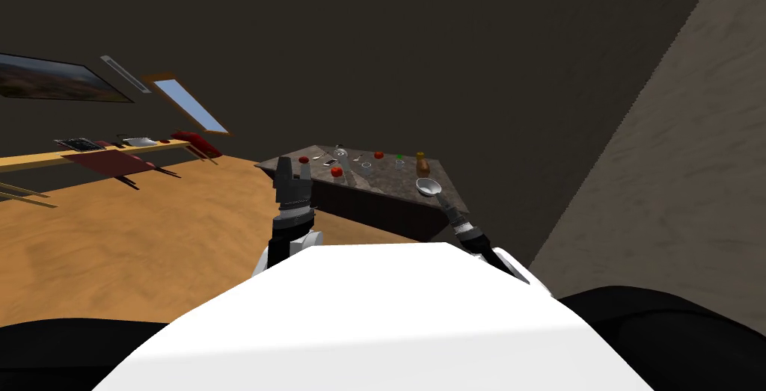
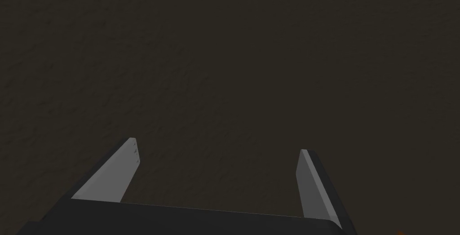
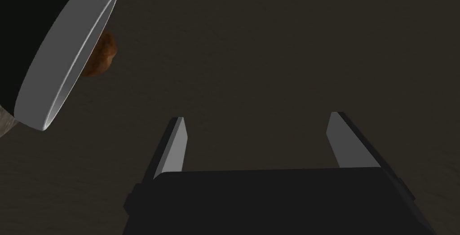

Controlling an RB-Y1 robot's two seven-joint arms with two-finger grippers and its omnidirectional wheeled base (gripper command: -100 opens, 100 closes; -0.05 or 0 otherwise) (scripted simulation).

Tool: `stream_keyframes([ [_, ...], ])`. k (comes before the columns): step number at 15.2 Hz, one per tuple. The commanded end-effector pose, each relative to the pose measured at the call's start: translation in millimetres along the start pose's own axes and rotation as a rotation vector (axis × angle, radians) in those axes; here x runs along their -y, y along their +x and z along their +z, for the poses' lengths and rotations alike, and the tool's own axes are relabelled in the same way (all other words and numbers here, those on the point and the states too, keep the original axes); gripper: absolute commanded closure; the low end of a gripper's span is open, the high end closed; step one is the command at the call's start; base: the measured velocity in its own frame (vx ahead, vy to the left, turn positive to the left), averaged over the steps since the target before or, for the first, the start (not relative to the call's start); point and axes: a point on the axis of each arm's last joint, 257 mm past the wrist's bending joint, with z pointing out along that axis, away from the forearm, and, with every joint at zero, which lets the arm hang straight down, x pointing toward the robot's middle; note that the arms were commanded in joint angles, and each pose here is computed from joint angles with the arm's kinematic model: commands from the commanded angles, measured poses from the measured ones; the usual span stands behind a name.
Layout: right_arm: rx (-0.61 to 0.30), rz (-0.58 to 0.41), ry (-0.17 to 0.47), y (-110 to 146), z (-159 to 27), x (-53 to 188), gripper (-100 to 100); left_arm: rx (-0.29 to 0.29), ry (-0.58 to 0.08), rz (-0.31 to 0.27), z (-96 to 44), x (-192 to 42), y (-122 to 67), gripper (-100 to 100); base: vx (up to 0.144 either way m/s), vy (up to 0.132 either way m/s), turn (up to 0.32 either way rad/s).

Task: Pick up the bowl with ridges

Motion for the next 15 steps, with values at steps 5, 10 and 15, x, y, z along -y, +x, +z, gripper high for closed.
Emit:
stream_keyframes([
  [5,-0.132,-0.111,0.14,6,-32.1,62,-100,0.0,0.0,0.0,0.0,0,0.0,0,0.027,0.083,0.038],
  [10,-0.242,-0.211,0.259,2,-68.0,111,-100,0.0,0.0,0.0,0.0,0,0.0,0,0.034,0.081,0.035],
  [15,-0.367,-0.329,0.386,-15,-112.5,162,-100,0.0,0.0,0.0,0.0,0,0.0,0,0.04,0.117,0.047],
])
